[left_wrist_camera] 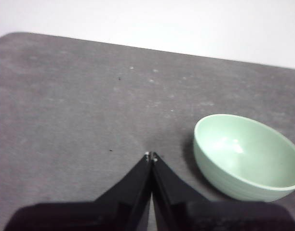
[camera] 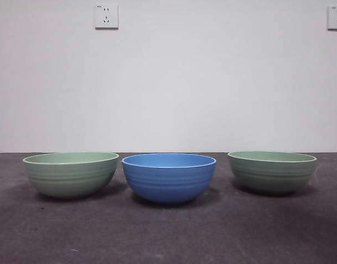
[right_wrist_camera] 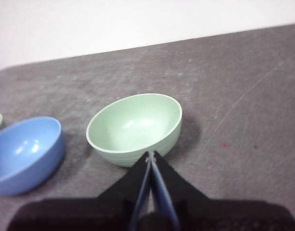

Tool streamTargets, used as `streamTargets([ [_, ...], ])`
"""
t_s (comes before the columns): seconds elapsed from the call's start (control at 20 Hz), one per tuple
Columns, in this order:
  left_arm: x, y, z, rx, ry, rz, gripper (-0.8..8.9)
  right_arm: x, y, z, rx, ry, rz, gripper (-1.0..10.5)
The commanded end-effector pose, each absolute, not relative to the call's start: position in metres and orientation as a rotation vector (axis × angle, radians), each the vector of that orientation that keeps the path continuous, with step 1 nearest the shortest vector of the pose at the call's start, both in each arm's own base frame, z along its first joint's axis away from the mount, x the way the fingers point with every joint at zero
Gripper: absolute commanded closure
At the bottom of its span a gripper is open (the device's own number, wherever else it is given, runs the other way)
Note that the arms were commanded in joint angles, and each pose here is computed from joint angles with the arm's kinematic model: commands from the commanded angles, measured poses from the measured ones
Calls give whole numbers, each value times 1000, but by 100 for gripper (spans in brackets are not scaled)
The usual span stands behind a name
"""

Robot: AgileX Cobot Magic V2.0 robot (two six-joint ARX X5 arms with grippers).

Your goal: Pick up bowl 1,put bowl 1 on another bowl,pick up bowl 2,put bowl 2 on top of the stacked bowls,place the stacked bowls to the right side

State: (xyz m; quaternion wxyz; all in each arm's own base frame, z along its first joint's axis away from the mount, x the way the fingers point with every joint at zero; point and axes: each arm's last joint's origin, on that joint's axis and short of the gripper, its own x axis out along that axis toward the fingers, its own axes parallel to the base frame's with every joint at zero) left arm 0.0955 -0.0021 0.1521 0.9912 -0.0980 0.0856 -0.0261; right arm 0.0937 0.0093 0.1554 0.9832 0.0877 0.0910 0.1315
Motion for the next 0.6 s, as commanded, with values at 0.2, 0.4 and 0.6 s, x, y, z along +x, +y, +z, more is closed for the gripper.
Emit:
streamTargets([
  [0.2,95,-6,155,-320,165,-173,822,93,10,159,461,207,251,957],
  [0.4,92,-6,167,-377,155,-194,821,91,10,175,542,182,264,958],
  [0.6,87,-7,186,-380,147,-226,821,88,10,199,534,149,288,959],
])
